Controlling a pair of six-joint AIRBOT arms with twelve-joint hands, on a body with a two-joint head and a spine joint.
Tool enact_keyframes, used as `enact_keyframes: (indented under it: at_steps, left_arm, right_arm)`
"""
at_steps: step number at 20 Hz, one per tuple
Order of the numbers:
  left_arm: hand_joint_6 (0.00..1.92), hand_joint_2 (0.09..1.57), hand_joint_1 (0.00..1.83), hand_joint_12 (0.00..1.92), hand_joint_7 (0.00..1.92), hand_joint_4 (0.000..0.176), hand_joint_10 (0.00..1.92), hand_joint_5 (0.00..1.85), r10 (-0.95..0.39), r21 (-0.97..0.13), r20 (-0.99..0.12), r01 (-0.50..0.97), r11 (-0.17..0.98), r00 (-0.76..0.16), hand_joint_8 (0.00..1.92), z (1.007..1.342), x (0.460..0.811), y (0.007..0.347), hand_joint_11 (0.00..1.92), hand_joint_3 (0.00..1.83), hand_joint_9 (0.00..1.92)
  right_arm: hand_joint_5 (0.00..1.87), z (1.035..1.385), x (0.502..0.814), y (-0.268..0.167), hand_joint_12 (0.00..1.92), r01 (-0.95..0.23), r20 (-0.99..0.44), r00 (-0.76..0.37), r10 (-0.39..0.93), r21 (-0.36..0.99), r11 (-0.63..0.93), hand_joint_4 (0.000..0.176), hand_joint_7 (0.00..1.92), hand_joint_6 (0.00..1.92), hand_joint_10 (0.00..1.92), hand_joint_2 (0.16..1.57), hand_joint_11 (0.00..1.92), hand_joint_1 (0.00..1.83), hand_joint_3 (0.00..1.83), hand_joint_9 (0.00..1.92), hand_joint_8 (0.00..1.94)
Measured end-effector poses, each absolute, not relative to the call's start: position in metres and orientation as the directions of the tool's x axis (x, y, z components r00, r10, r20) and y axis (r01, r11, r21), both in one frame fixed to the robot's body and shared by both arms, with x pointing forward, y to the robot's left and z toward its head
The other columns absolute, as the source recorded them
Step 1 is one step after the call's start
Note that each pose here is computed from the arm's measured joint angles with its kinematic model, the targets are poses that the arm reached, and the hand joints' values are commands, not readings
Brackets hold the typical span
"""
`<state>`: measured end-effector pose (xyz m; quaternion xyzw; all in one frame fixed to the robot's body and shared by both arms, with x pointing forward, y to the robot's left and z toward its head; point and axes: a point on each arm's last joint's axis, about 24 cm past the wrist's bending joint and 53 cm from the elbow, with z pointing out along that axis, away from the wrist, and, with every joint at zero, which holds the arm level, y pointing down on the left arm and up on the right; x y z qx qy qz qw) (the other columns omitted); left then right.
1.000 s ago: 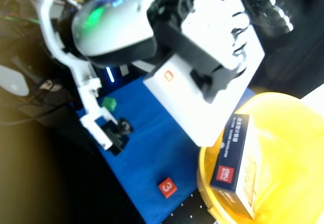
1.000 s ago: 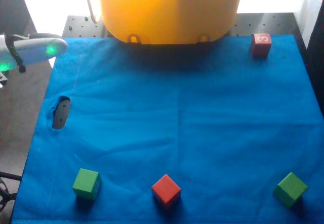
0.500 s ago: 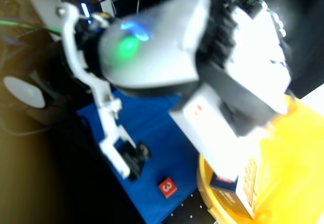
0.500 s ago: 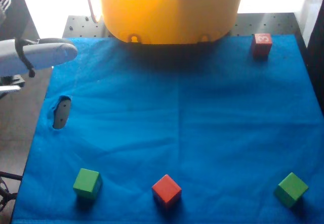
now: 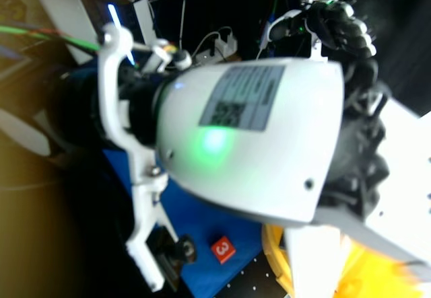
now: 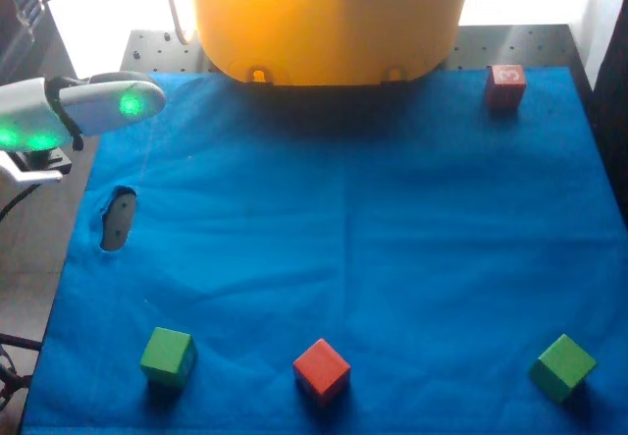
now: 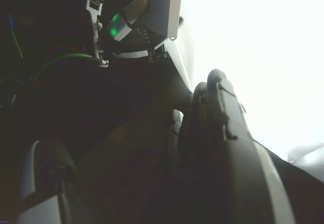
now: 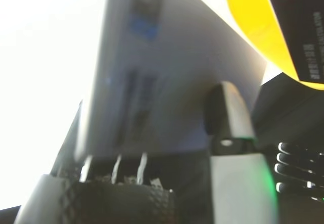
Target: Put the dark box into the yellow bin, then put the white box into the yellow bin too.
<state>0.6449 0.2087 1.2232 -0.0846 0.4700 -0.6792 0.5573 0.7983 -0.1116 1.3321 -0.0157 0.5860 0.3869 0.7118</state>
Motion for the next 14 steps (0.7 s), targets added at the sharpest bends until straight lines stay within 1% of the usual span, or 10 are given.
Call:
enact_keyframes:
  at_steps: [1,3,4,5,7,8,9,12,13,14]
  left_arm:
    - [0.01,0.91,0.77,0.06,0.09,0.099,0.01,0.12,-0.836,-0.733,-0.409,0.678,0.062,-0.366,0.00,1.223,0.645,0.208,0.08,0.02,0.11]
    - [0.01,0.90,0.77,0.07,0.10,0.115,0.01,0.14,-0.835,-0.733,-0.410,0.678,0.062,-0.366,0.01,1.223,0.645,0.208,0.10,0.01,0.12]
    - [0.01,0.89,0.79,0.07,0.10,0.115,0.00,0.13,-0.836,-0.733,-0.409,0.678,0.061,-0.366,0.00,1.223,0.645,0.208,0.10,0.00,0.11]
    - [0.01,0.88,0.82,0.07,0.10,0.115,0.00,0.14,-0.836,-0.732,-0.409,0.678,0.061,-0.366,0.00,1.223,0.644,0.208,0.09,0.00,0.12]
    - [0.00,0.89,0.79,0.06,0.09,0.090,0.00,0.11,-0.836,-0.733,-0.409,0.678,0.061,-0.367,0.00,1.223,0.644,0.208,0.07,0.00,0.11]
    - [0.01,0.91,0.77,0.06,0.10,0.081,0.00,0.12,-0.836,-0.733,-0.409,0.678,0.061,-0.366,0.00,1.223,0.644,0.208,0.05,0.01,0.09]
    - [0.01,0.89,0.78,0.07,0.12,0.094,0.01,0.14,-0.837,-0.734,-0.407,0.677,0.061,-0.367,0.01,1.223,0.645,0.208,0.09,0.00,0.11]
    - [0.01,0.88,0.80,0.08,0.13,0.107,0.01,0.15,-0.842,-0.740,-0.398,0.669,0.061,-0.363,0.01,1.223,0.646,0.210,0.10,0.00,0.11]
    - [0.00,0.88,0.81,0.08,0.11,0.107,0.00,0.13,-0.845,-0.742,-0.396,0.668,0.064,-0.359,0.00,1.223,0.647,0.211,0.08,0.00,0.10]
    - [0.01,0.89,0.81,0.07,0.10,0.096,0.00,0.14,-0.846,-0.743,-0.398,0.666,0.071,-0.355,0.00,1.225,0.647,0.214,0.06,0.00,0.07]
  right_arm:
    - [0.00,1.332,0.798,-0.111,0.05,-0.570,-0.846,0.014,0.532,0.431,0.700,0.176,0.17,0.00,0.00,0.87,0.13,0.90,0.00,0.22,0.00]
    - [0.00,1.332,0.798,-0.113,0.05,-0.568,-0.845,0.014,0.534,0.433,0.700,0.176,0.15,0.00,0.00,0.85,0.13,0.88,0.00,0.20,0.00]
    - [0.00,1.332,0.798,-0.114,0.04,-0.567,-0.846,0.015,0.533,0.432,0.701,0.176,0.15,0.00,0.00,0.84,0.12,0.86,0.00,0.20,0.00]
    - [0.00,1.332,0.798,-0.115,0.03,-0.566,-0.846,0.015,0.534,0.433,0.702,0.176,0.14,0.00,0.00,0.85,0.10,0.86,0.00,0.17,0.00]
    - [0.00,1.333,0.796,-0.118,0.03,-0.565,-0.846,0.015,0.533,0.433,0.702,0.176,0.14,0.00,0.00,0.83,0.10,0.84,0.00,0.17,0.01]
    - [0.00,1.333,0.796,-0.117,0.04,-0.566,-0.846,0.014,0.533,0.433,0.701,0.176,0.16,0.00,0.01,0.81,0.12,0.83,0.00,0.19,0.01]
    - [0.00,1.333,0.794,-0.115,0.04,-0.570,-0.844,0.009,0.536,0.436,0.697,0.176,0.19,0.00,0.01,0.77,0.13,0.84,0.00,0.21,0.01]
    - [0.00,1.334,0.782,-0.115,0.05,-0.582,-0.847,0.000,0.532,0.432,0.689,0.176,0.12,0.00,0.00,0.77,0.15,0.77,0.00,0.17,0.00]
    - [0.00,1.335,0.779,-0.118,0.06,-0.582,-0.847,0.000,0.532,0.432,0.688,0.176,0.11,0.00,0.00,0.75,0.18,0.73,0.00,0.17,0.00]
    - [0.00,1.336,0.777,-0.123,0.05,-0.581,-0.846,0.005,0.533,0.431,0.690,0.176,0.10,0.00,0.00,0.74,0.17,0.74,0.00,0.15,0.00]
